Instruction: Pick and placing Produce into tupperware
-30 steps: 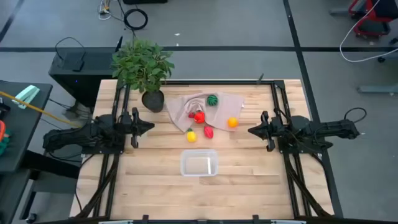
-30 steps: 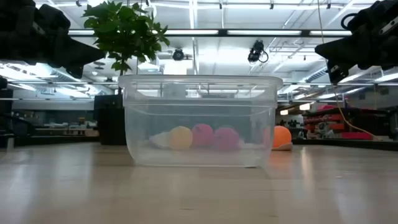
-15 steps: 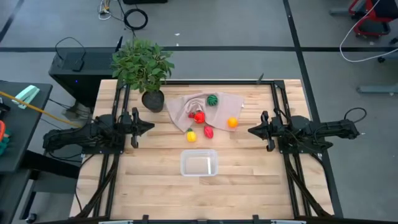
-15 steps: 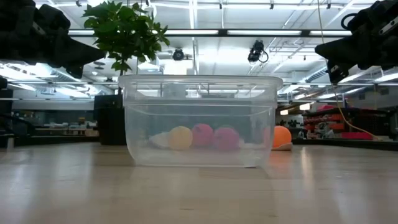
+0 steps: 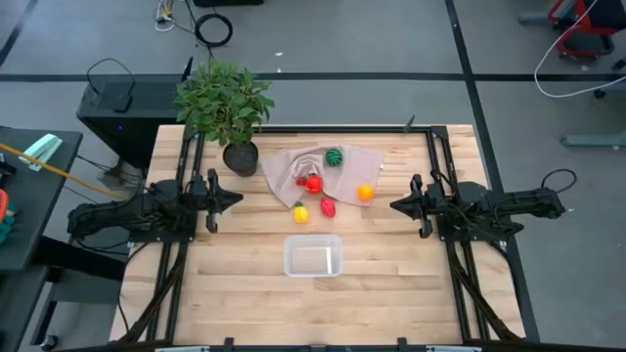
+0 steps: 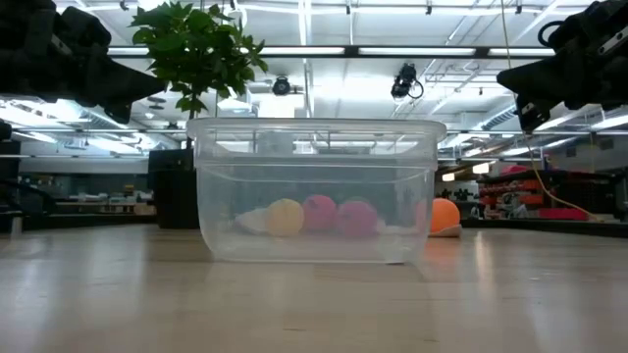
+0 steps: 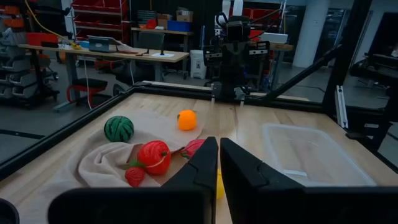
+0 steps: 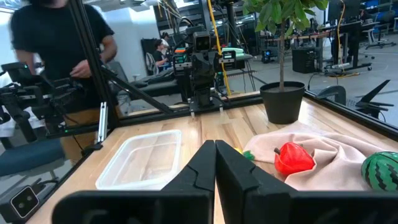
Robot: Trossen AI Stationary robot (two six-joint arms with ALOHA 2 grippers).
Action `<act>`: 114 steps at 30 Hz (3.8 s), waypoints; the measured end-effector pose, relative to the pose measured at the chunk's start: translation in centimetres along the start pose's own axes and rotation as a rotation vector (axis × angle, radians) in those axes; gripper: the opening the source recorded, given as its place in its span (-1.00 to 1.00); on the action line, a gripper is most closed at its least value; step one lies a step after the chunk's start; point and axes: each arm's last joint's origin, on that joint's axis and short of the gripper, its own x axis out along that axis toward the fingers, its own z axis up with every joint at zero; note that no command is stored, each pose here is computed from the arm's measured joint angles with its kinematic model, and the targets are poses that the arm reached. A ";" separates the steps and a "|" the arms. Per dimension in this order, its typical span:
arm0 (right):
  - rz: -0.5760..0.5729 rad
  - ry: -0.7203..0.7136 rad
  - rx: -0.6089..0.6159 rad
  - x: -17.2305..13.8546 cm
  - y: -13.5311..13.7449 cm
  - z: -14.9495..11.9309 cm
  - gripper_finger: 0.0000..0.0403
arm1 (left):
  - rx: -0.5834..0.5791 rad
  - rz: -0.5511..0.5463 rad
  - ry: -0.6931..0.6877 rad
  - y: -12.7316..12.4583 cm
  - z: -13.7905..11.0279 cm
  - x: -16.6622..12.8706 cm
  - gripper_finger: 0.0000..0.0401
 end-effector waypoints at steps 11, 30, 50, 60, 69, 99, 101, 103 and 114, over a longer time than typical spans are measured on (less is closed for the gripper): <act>0.000 0.000 0.000 0.0 0.0 0.0 -0.92 | 0.000 0.000 0.000 0.0 0.0 0.0 -0.83; 0.000 0.000 0.000 0.0 0.0 0.0 -0.92 | 0.000 0.000 0.000 0.0 0.0 0.0 -0.82; 0.000 0.000 0.000 0.0 0.0 0.0 -0.92 | 0.000 0.000 0.000 0.0 0.0 0.0 -0.82; 0.000 0.000 0.000 0.0 0.0 0.0 -0.92 | 0.000 0.000 0.000 0.0 0.0 0.0 -0.88; 0.000 0.000 0.000 0.0 0.0 0.0 -0.92 | 0.000 0.000 0.000 0.0 0.0 0.0 -0.82; 0.000 0.000 0.000 0.0 0.0 0.0 -0.92 | 0.000 0.000 0.000 0.0 0.0 0.0 -0.88; 0.000 0.000 0.000 0.0 0.0 0.0 -0.92 | 0.000 0.000 0.000 0.0 0.0 0.0 -0.88; 0.000 0.000 0.000 0.0 0.0 0.0 -0.92 | 0.000 0.000 0.000 0.0 0.0 0.0 -0.88; 0.000 0.000 0.000 0.0 0.0 0.0 -0.92 | 0.000 0.000 0.000 0.0 0.0 0.0 -0.84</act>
